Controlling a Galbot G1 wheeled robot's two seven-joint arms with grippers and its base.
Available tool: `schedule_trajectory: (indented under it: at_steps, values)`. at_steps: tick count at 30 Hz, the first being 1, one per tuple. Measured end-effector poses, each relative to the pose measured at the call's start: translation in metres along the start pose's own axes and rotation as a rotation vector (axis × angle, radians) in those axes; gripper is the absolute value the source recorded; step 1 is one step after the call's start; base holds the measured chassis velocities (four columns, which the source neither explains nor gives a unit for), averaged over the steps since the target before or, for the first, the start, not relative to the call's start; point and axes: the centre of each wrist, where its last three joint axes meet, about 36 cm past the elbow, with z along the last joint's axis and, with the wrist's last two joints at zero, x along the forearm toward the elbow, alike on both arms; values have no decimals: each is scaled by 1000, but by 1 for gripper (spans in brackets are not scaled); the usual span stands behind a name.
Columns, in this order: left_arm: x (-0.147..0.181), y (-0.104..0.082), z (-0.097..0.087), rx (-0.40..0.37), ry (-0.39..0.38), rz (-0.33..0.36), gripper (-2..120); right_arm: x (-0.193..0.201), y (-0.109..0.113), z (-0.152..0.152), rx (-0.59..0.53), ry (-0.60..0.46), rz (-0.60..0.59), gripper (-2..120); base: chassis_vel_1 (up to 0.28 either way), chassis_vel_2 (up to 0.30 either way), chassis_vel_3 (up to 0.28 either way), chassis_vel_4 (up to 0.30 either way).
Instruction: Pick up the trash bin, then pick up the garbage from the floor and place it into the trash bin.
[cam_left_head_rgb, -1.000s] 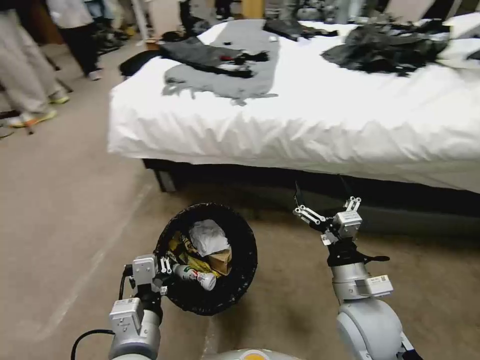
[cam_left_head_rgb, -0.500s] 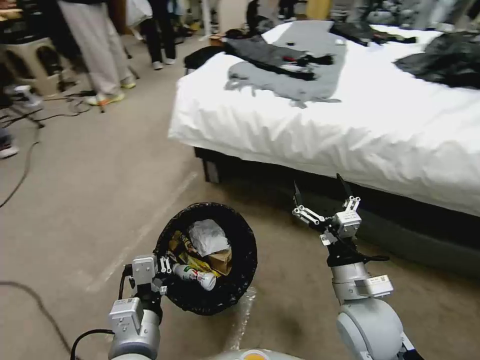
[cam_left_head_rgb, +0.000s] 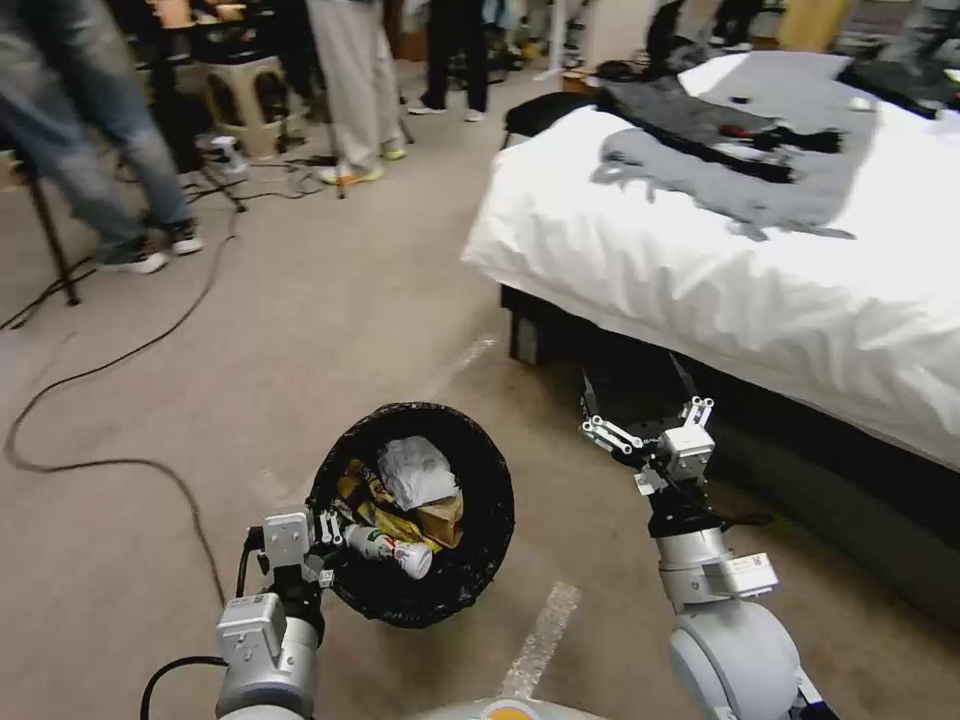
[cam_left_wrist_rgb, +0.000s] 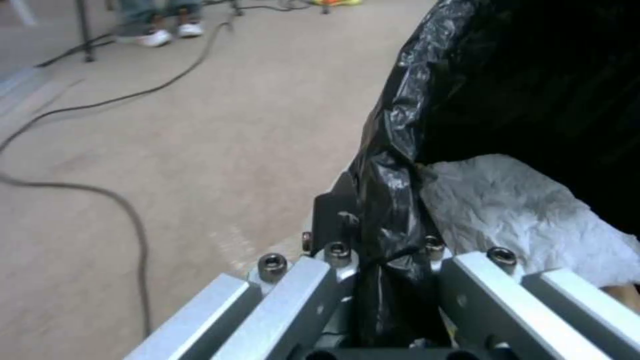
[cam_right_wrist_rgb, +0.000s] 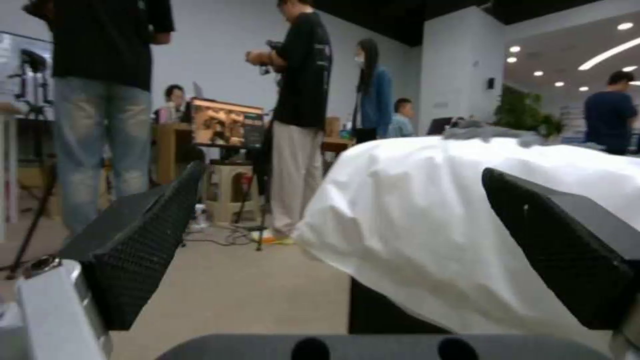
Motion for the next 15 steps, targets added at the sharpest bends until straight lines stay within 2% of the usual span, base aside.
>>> schedule_trajectory:
  at_steps: [15]
  values:
    - [0, 0, 1, 1, 4, 1, 0, 0, 1, 1, 1, 2, -5, 100, 126, 118, 125, 119]
